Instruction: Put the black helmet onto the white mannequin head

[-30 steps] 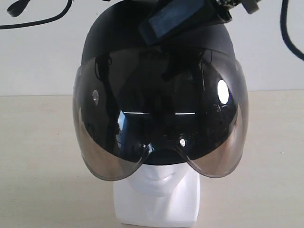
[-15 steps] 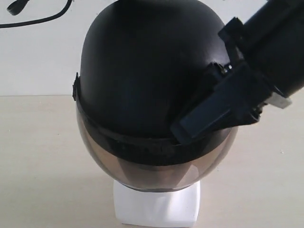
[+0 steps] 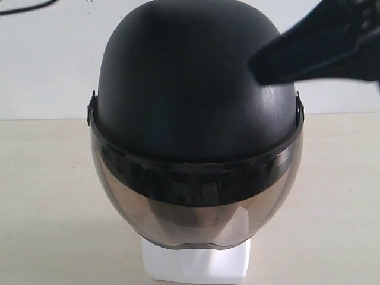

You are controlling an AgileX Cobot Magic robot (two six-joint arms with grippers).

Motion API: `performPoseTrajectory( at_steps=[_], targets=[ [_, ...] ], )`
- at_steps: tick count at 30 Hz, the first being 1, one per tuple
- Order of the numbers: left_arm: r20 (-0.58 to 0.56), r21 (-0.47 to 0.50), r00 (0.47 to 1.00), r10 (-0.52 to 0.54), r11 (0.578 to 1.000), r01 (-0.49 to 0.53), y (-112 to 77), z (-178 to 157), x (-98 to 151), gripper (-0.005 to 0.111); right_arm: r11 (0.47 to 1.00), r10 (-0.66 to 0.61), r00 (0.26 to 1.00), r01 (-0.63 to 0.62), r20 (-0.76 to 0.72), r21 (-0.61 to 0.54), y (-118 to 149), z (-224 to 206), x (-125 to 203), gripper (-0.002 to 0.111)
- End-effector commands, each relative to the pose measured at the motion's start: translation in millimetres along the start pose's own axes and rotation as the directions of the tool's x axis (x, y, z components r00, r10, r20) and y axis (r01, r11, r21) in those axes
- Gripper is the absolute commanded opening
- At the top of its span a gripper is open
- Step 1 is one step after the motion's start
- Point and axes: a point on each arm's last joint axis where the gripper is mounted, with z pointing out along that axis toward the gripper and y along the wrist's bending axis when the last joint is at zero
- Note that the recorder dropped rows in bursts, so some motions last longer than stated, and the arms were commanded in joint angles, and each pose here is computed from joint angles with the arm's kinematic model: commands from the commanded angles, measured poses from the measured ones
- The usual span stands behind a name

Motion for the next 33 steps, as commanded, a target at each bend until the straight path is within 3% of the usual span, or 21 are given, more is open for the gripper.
performPoseTrajectory(
  at_steps=[1,4,7,10,12,14,16,19,22,26,33],
  targets=[
    [0.081,-0.071,0.990,0.118,0.991,-0.113,-34.6,-37,-28,0.004,0.982,-0.063,0.964,0.014,0.259,0.188,14,-55,-10,0.000],
    [0.108,-0.123,0.980,0.170,0.980,-0.156,-53.5,-62,-37,0.004,0.945,-0.088,0.918,-0.045,0.387,0.323,21,-87,-3,0.000],
    [0.116,-0.165,0.976,0.185,0.972,-0.165,-72.5,-78,-29,0.004,0.891,-0.106,0.876,-0.127,0.470,0.436,25,-107,23,0.000],
    [0.106,-0.241,0.974,0.198,0.956,-0.168,-83.0,-86,-1,0.004,0.836,-0.089,0.831,-0.237,0.549,0.495,24,-107,61,0.000],
    [0.096,-0.335,0.980,0.173,0.933,-0.132,-79.6,-89,29,0.004,0.812,-0.091,0.817,-0.269,0.569,0.517,22,-98,85,0.000],
    [0.100,-0.482,0.983,0.154,0.872,-0.088,-75.1,-98,57,0.004,0.790,-0.120,0.829,-0.254,0.547,0.559,21,-87,111,0.000],
    [0.088,-0.624,0.988,0.125,0.780,-0.044,-68.7,-107,92,0.004,0.768,-0.119,0.858,-0.240,0.499,0.594,18,-74,135,0.000],
    [0.076,-0.732,0.996,0.049,0.680,0.022,-65.3,-118,140,0.004,0.751,-0.019,0.883,-0.297,0.469,0.589,14,-58,163,0.000],
    [0.062,-0.767,0.998,-0.013,0.639,0.056,-66.2,-122,173,0.004,0.740,0.120,0.861,-0.409,0.493,0.533,12,-46,179,0.000],
    [0.149,-0.773,0.987,-0.059,0.616,0.153,-66.7,-124,180,0.004,0.724,0.193,0.838,-0.473,0.511,0.503,11,-43,184,0.000],
    [0.147,-0.731,0.987,-0.072,0.664,0.157,-70.4,-120,180,0.004,0.724,0.193,0.838,-0.473,0.511,0.503,11,-43,184,0.000]
  ],
)
